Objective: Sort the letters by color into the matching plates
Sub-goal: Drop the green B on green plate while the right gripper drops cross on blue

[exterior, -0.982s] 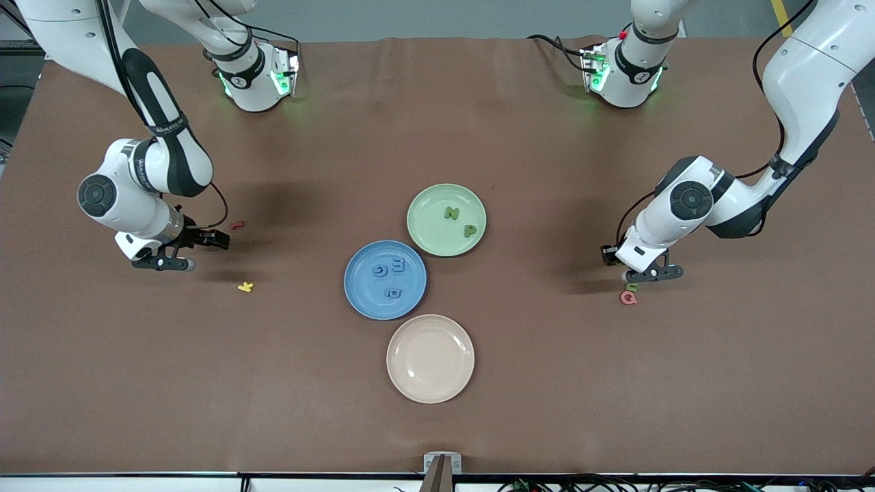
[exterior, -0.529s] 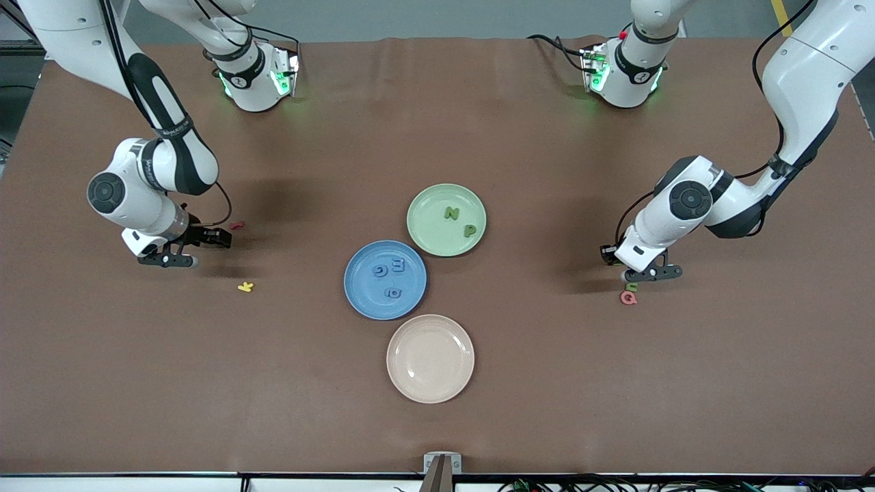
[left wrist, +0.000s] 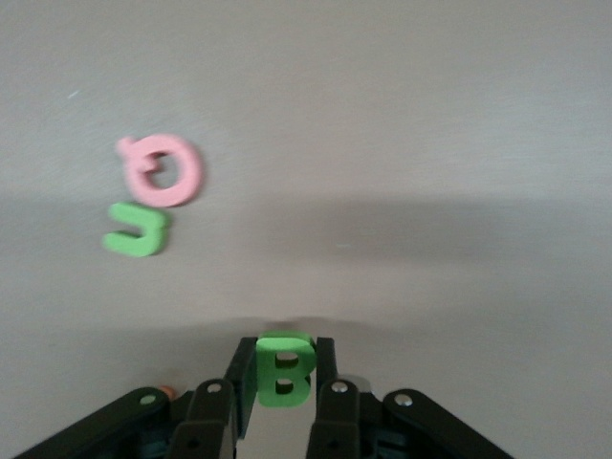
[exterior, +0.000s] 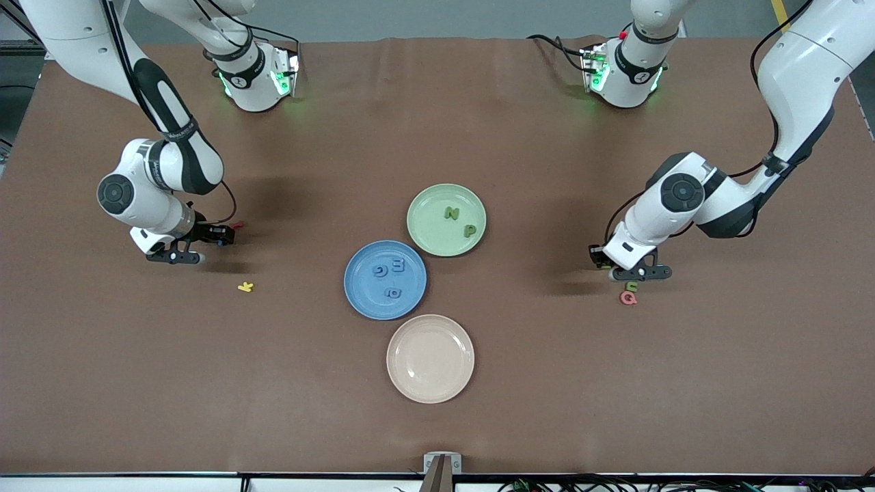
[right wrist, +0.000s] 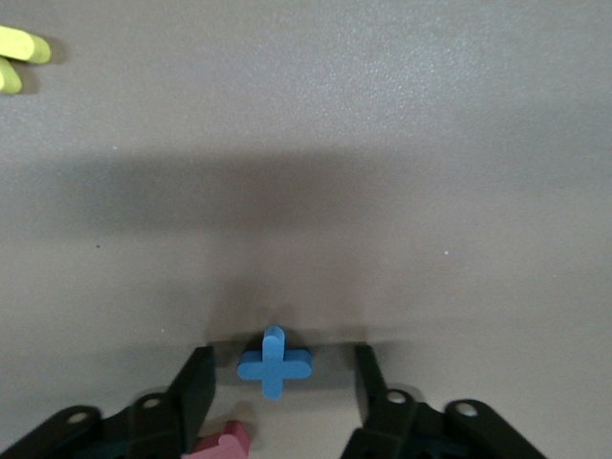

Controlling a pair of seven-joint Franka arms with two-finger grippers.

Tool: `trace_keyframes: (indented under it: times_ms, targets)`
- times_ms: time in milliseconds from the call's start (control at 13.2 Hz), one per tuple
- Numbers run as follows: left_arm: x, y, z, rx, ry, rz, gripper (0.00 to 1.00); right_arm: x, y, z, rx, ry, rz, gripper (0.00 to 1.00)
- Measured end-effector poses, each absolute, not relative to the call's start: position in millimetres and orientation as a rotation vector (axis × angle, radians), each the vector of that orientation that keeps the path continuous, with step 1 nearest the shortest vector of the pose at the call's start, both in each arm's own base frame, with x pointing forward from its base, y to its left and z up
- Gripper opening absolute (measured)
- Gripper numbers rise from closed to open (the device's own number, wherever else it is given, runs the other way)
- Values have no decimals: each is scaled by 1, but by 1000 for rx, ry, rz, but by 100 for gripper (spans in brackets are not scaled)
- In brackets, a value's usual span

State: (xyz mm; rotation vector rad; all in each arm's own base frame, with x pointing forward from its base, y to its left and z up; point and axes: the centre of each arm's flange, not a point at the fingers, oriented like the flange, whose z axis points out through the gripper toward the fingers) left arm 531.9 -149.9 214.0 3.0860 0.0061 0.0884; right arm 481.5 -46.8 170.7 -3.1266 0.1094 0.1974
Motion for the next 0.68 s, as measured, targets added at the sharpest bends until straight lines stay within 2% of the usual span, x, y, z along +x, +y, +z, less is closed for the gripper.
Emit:
trace_keyframes:
  times_ms: [76, 151, 227, 302, 453, 529, 604, 680]
  targets:
    - [532, -160, 220, 3080, -19, 102, 28, 481, -47, 171, -3127, 109, 198, 64]
    - [532, -170, 225, 3081, -36, 108, 28, 481, -47, 170, -3126, 109, 199, 56]
    - [532, -180, 231, 3090, -43, 109, 28, 481, -47, 171, -3127, 110, 198, 51]
    - [533, -193, 237, 3102, -46, 109, 28, 481, -47, 171, -3127, 109, 198, 51]
    - [531, -226, 255, 3120, -33, 111, 28, 482, -47, 172, -3127, 110, 193, 39]
    - [528, -247, 263, 3116, -19, 107, 28, 482, -47, 172, -3127, 110, 193, 39]
    - [523, -270, 270, 3110, -7, 100, 28, 482, -47, 173, -3127, 111, 191, 33]
    - [514, -295, 275, 3107, -1, 95, 28, 482, -47, 173, -3127, 110, 191, 33]
